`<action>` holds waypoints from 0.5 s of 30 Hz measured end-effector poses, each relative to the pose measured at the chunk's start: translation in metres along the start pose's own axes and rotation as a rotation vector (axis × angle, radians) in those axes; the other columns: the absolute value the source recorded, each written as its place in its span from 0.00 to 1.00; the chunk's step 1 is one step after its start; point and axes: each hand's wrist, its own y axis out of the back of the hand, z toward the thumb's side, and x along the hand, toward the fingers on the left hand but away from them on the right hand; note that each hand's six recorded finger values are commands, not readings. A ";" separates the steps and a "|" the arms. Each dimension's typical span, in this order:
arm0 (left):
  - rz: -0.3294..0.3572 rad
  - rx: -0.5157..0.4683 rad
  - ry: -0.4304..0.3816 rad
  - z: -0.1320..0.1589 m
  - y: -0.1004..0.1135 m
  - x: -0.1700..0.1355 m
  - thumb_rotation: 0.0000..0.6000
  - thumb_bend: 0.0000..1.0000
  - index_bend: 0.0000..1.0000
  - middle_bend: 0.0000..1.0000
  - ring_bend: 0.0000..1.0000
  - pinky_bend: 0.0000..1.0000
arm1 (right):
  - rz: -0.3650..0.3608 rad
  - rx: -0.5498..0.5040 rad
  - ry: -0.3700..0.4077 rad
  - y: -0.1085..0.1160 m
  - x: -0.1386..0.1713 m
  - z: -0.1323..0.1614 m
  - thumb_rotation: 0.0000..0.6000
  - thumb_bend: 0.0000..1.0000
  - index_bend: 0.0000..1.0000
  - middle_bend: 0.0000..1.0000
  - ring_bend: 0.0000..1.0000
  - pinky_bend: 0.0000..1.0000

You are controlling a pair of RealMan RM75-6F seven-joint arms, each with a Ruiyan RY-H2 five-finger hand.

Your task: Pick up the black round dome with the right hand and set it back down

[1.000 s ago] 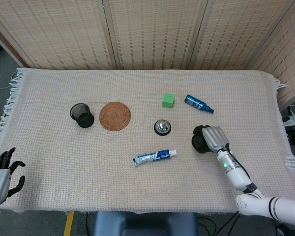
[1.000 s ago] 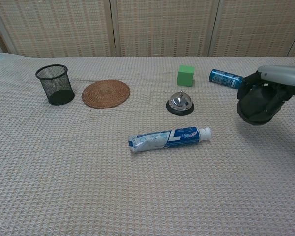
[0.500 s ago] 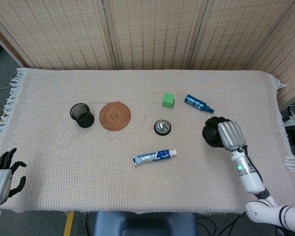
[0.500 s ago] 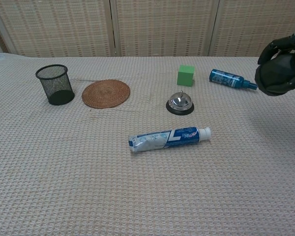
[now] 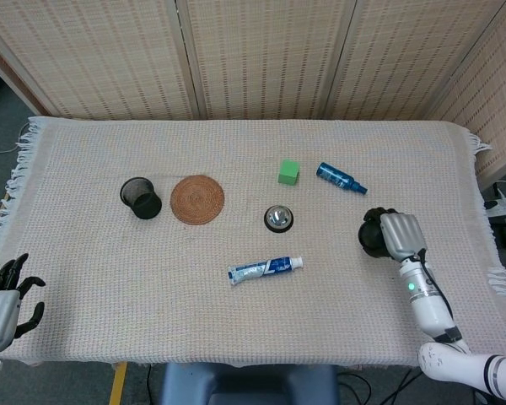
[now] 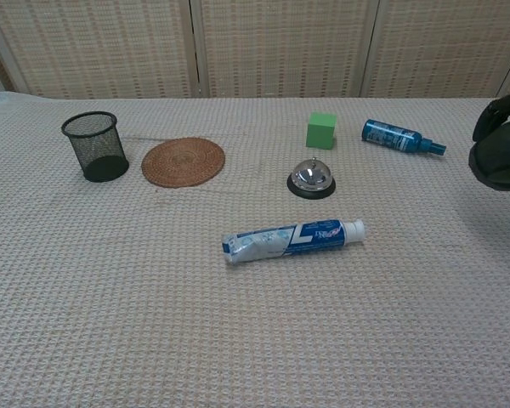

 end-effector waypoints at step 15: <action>-0.004 0.001 0.001 0.000 -0.001 0.000 1.00 0.41 0.39 0.00 0.00 0.39 | -0.036 -0.222 0.361 0.003 0.019 0.037 1.00 0.20 0.57 0.48 0.62 0.80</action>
